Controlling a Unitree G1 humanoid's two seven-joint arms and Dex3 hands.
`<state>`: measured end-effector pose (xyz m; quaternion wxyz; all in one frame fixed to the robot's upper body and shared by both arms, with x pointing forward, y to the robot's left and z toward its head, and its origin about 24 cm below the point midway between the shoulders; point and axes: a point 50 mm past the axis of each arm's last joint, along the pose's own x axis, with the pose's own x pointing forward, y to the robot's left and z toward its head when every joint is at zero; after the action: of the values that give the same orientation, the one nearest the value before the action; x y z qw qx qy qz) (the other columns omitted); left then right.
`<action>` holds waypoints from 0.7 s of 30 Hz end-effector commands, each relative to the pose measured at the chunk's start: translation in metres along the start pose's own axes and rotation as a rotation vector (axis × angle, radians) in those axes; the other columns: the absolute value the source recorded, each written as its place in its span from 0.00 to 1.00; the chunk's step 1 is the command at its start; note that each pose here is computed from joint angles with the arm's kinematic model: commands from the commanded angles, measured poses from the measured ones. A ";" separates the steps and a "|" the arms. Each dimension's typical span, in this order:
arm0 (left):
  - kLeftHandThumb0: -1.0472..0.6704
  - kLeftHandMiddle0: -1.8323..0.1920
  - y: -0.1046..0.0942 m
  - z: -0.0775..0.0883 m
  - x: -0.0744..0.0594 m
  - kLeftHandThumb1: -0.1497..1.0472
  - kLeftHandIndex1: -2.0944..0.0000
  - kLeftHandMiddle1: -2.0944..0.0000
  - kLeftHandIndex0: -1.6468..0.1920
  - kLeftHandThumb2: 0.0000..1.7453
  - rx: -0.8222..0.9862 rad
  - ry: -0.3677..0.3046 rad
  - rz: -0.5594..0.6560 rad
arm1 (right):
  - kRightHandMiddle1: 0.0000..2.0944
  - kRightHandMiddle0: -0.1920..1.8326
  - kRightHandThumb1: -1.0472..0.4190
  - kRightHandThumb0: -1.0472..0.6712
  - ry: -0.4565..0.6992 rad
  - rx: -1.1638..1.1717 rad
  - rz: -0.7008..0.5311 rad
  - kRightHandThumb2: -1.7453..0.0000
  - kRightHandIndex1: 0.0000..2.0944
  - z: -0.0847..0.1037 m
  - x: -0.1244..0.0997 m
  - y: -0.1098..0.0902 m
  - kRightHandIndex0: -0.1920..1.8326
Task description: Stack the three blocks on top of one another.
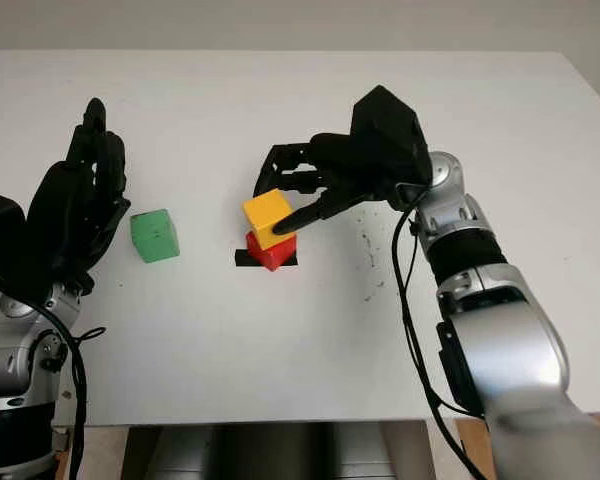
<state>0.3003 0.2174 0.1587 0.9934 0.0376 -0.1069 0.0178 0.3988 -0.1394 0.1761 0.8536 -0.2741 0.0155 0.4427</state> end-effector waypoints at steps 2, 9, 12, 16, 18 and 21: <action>0.13 1.00 0.000 0.001 -0.003 1.00 1.00 1.00 1.00 0.38 -0.005 -0.007 -0.001 | 0.77 0.31 0.10 0.33 -0.025 -0.027 -0.001 0.97 0.03 0.006 0.000 -0.002 0.20; 0.13 1.00 0.001 0.000 -0.003 1.00 1.00 1.00 1.00 0.38 -0.003 -0.006 -0.004 | 0.77 0.30 0.10 0.35 -0.019 -0.057 -0.003 0.97 0.03 0.005 -0.003 -0.003 0.19; 0.13 1.00 0.001 0.000 -0.003 1.00 1.00 1.00 1.00 0.38 -0.002 -0.005 -0.002 | 0.76 0.26 0.11 0.36 -0.004 -0.074 0.008 0.97 0.02 0.005 -0.004 -0.003 0.18; 0.13 1.00 0.001 0.000 -0.003 1.00 1.00 1.00 1.00 0.37 -0.002 -0.005 -0.004 | 0.51 0.13 0.14 0.27 0.065 -0.135 0.041 0.97 0.01 0.007 -0.006 -0.006 0.11; 0.13 1.00 0.001 0.000 -0.003 1.00 1.00 1.00 1.00 0.37 -0.002 -0.006 -0.004 | 0.35 0.12 0.15 0.25 0.072 -0.145 0.044 0.97 0.01 0.007 -0.007 -0.006 0.07; 0.13 1.00 0.002 0.000 -0.003 1.00 1.00 1.00 1.00 0.37 0.000 -0.002 -0.009 | 0.21 0.10 0.15 0.22 0.064 -0.150 0.035 0.97 0.01 0.007 -0.009 -0.007 0.03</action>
<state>0.3003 0.2168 0.1586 0.9935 0.0360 -0.1070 0.0122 0.3967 -0.1441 0.1781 0.8224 -0.3420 0.0297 0.4536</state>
